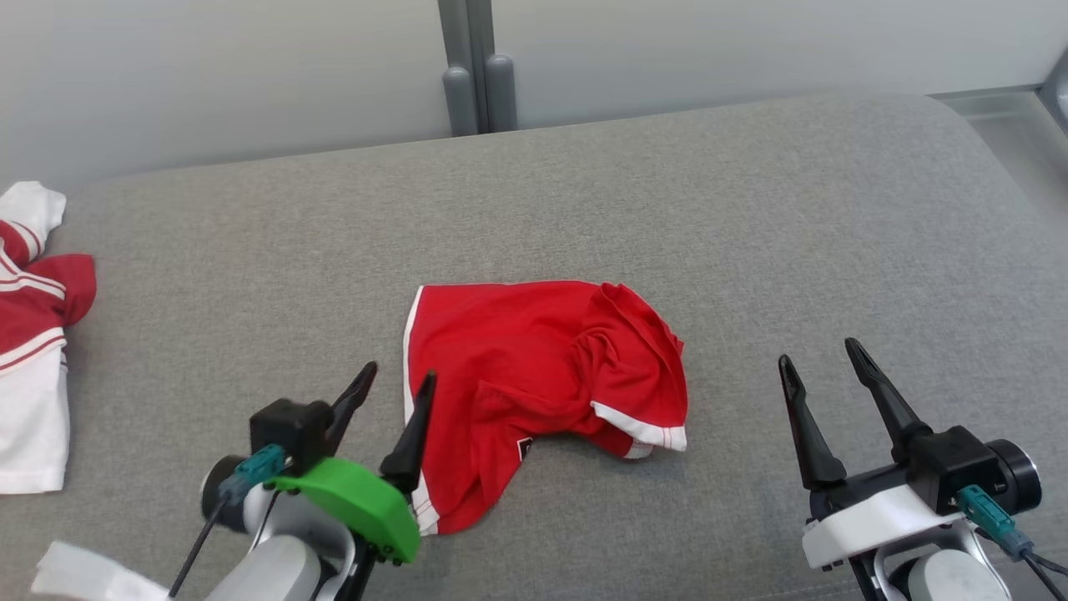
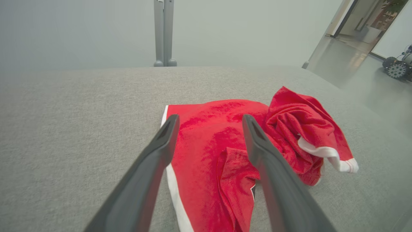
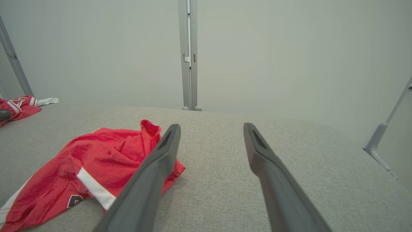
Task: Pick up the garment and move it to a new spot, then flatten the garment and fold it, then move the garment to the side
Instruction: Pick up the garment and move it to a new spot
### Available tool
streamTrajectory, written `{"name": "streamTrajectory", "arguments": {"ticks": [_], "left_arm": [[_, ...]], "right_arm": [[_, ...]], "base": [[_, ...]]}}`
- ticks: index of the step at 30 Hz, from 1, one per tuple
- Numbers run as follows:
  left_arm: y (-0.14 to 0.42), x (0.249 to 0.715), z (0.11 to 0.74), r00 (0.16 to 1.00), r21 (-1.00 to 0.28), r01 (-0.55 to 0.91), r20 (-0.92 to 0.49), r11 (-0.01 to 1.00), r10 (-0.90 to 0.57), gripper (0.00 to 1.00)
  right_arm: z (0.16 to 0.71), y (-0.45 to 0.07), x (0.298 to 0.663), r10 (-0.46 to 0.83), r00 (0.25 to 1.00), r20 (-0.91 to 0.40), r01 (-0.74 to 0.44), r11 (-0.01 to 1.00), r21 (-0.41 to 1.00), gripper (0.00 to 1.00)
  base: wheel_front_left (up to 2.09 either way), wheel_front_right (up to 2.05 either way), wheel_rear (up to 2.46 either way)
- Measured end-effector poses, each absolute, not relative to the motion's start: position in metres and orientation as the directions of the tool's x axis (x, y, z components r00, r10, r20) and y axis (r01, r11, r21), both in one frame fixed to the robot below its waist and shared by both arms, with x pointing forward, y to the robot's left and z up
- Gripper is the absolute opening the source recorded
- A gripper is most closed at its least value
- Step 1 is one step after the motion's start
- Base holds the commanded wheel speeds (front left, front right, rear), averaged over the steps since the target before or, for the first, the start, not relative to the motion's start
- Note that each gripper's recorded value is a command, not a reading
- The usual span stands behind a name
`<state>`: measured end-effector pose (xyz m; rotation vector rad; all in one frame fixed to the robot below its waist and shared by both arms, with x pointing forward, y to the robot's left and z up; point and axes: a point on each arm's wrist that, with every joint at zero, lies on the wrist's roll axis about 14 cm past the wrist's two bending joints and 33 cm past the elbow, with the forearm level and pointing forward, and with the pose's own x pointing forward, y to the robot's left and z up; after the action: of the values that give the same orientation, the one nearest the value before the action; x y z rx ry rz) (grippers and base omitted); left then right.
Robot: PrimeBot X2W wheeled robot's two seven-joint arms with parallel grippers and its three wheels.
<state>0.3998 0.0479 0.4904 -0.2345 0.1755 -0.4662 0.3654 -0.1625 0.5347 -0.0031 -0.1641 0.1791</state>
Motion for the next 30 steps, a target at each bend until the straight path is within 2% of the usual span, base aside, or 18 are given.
{"name": "streamTrajectory", "arguments": {"ticks": [3,5,12,22,30], "left_arm": [[0.083,0.387,0.483,0.918,-0.245,0.346,-0.111,0.906,-0.381,1.00],[0.100,0.377,0.480,0.939,-0.286,0.288,-0.106,0.914,-0.328,1.00],[0.156,0.344,0.468,0.972,-0.241,0.170,-0.116,0.955,-0.202,1.00],[0.199,0.311,0.466,0.991,-0.202,0.094,-0.077,0.975,-0.111,1.00],[0.204,0.301,0.450,0.992,-0.215,0.041,-0.108,0.976,-0.066,1.00]], "right_arm": [[0.530,-0.160,0.364,0.189,0.971,0.148,-0.188,0.982,-0.023,1.00],[0.526,-0.160,0.363,0.190,0.972,0.135,-0.189,0.982,-0.019,1.00],[0.509,-0.158,0.361,0.200,0.976,0.083,-0.200,0.980,-0.017,1.00],[0.502,-0.164,0.359,0.178,0.982,0.062,-0.178,0.984,-0.011,1.00],[0.503,-0.171,0.356,0.149,0.987,0.068,-0.148,0.989,-0.015,1.00]], "base": [[0.00,0.00,0.00],[0.00,0.00,0.00],[0.00,0.00,0.00],[0.00,0.00,0.00],[0.00,0.00,0.00]]}}
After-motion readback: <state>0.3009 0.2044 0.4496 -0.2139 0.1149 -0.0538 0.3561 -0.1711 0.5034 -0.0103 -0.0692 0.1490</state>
